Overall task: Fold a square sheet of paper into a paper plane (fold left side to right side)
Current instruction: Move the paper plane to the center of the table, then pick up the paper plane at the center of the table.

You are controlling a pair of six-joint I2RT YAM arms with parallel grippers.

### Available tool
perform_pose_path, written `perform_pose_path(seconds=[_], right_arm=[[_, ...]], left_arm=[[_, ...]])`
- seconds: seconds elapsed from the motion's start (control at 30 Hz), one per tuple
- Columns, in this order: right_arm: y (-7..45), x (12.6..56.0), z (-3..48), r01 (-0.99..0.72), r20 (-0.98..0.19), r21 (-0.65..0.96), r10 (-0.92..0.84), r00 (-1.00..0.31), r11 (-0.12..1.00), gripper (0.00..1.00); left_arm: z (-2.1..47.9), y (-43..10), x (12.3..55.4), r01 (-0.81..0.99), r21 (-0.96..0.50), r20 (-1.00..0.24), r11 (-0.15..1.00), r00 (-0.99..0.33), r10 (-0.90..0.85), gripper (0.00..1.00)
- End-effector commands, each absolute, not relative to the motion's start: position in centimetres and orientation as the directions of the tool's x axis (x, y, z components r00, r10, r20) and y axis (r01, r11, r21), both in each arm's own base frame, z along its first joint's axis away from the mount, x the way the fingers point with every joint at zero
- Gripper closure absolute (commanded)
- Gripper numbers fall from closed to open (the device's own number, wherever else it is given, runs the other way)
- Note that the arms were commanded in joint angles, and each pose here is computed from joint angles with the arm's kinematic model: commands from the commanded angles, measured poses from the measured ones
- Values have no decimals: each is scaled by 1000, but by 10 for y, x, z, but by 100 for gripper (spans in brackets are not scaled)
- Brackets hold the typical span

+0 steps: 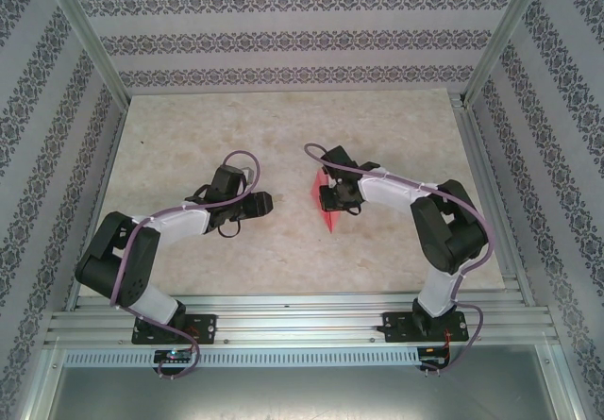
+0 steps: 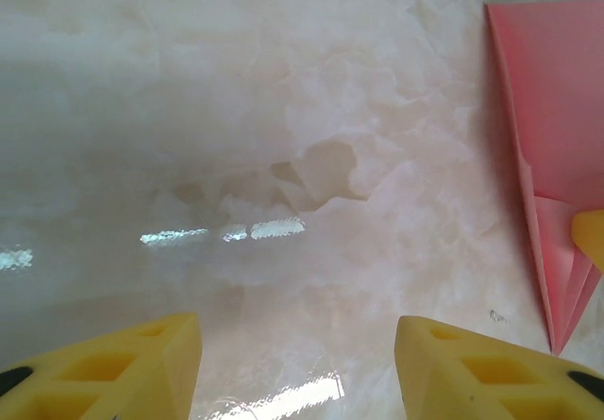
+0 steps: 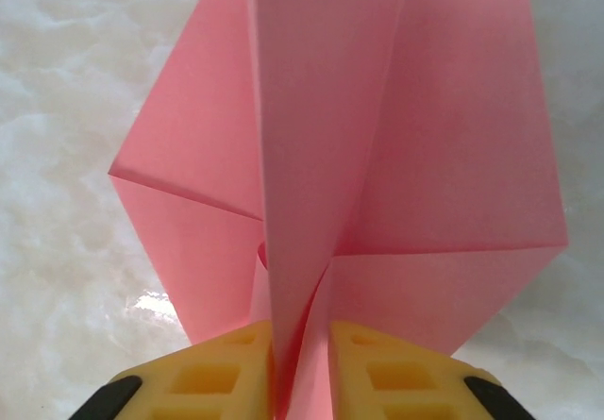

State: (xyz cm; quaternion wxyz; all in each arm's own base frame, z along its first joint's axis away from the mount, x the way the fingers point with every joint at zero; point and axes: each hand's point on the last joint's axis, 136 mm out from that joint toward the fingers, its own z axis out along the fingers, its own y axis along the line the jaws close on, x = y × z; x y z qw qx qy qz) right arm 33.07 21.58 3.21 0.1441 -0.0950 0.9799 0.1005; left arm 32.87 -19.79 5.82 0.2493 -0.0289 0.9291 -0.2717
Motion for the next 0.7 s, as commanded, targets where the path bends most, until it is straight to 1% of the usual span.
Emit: perform_pose_path(seconds=[0.0, 0.17, 0.43, 0.67], right_arm=[[215, 334, 33, -216, -295, 144, -167, -941, 966, 76], [212, 330, 31, -199, -257, 113, -165, -952, 974, 74], [224, 336, 49, -189, -286, 163, -137, -948, 968, 65], [227, 346, 46, -175, -268, 115, -139, -953, 978, 56]], left_arm=[[70, -194, 336, 95, -505, -480, 858, -857, -188, 42], [67, -194, 334, 94, -502, -476, 860, -860, -184, 43], [64, -194, 335, 95, -503, -473, 859, -862, -182, 42], [59, -194, 333, 91, -504, -463, 859, -868, -179, 42]])
